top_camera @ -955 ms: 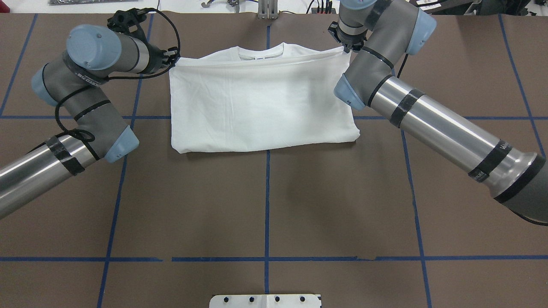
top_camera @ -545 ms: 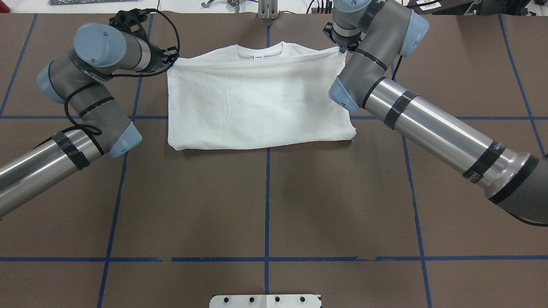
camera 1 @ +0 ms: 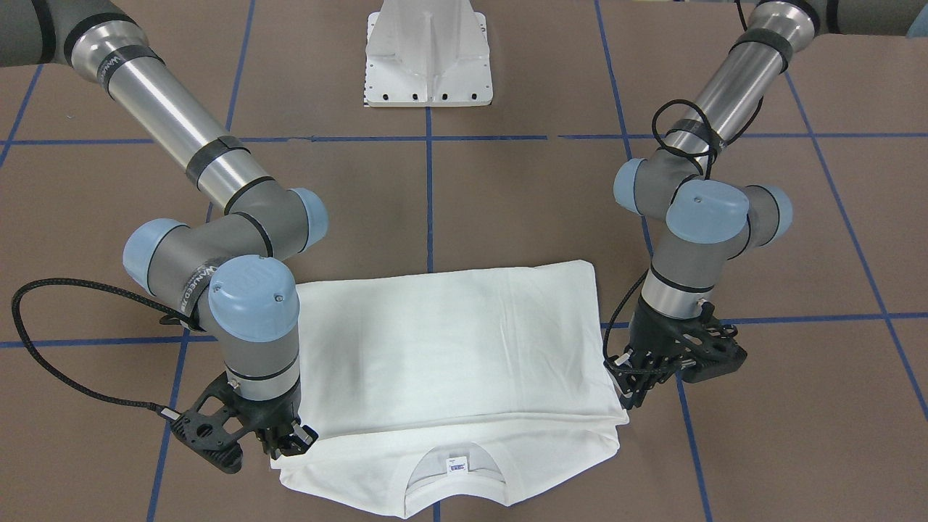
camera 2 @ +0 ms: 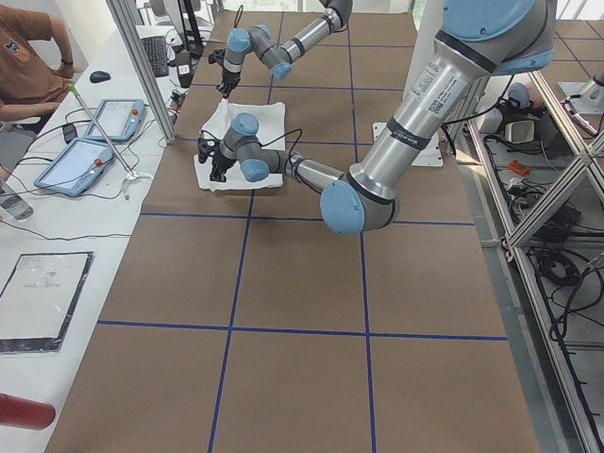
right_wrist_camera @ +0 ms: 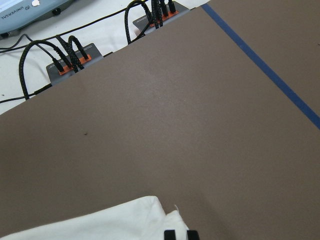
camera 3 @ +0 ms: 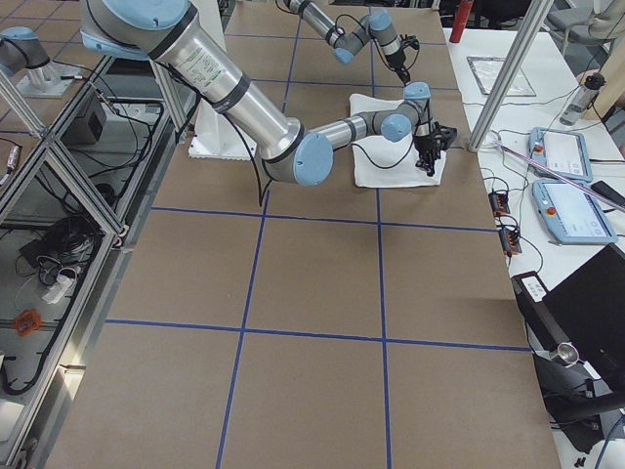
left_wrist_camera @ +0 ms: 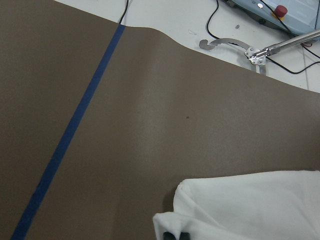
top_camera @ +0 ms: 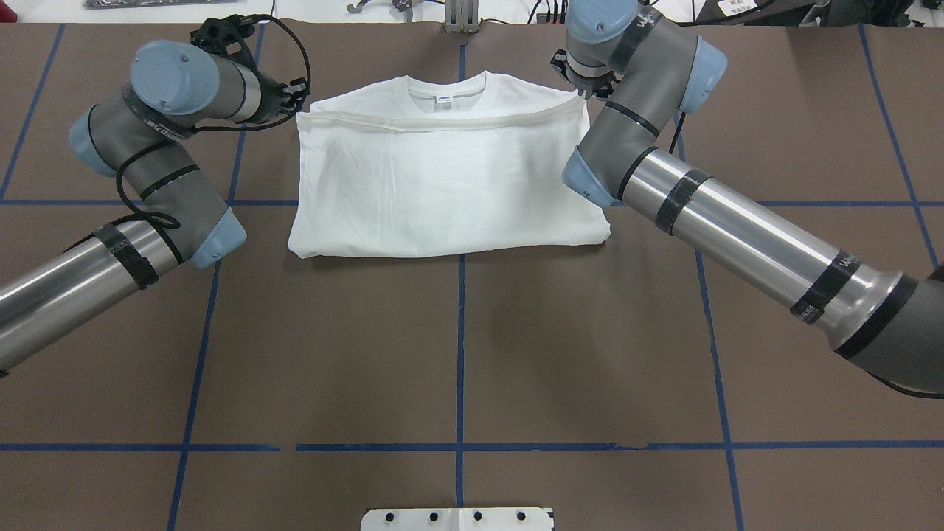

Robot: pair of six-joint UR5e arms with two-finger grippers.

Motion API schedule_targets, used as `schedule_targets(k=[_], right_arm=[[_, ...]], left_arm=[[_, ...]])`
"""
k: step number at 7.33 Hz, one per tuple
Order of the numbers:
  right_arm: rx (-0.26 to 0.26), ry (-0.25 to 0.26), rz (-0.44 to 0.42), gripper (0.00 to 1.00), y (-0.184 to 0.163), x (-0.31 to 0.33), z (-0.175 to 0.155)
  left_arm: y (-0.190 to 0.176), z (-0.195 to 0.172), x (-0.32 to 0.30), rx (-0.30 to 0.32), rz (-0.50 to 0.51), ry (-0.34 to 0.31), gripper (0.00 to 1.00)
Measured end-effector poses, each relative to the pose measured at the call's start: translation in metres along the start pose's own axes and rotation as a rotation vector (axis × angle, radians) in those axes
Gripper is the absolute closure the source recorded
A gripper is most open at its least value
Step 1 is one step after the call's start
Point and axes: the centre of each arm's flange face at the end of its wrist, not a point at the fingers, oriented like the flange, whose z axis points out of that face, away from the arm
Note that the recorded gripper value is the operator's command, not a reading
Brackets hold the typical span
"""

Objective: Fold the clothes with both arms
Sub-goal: 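Release the hem near the collar and raise both grippers, then lower the right gripper to the folded shirt's near corner and grasp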

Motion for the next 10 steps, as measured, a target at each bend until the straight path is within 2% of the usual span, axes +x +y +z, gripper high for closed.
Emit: schedule_targets(k=[2,3,5,7,10], right_arm=[[-0.010,-0.071,0.019,0.02,-0.005,-0.006,-0.030],[-0.045,-0.118,0.040,0.02,0.000,0.006,-0.049],[-0.124,-0.190,0.096,0.02,0.030,0.076,-0.077],[-0.185,-0.184,0.167,0.02,0.075,0.142,-0.079],[-0.248,-0.125,0.228,0.06,0.135,0.162,-0.058]], left_arm=[[-0.018,-0.009,-0.001,0.021,-0.014,0.015,0.57],[-0.023,-0.012,-0.002,0.027,-0.019,0.018,0.57],[-0.028,-0.020,-0.002,0.035,-0.021,0.030,0.57],[-0.028,-0.022,-0.001,0.036,-0.021,0.034,0.57],[-0.026,-0.021,-0.008,0.035,-0.017,0.026,0.57]])
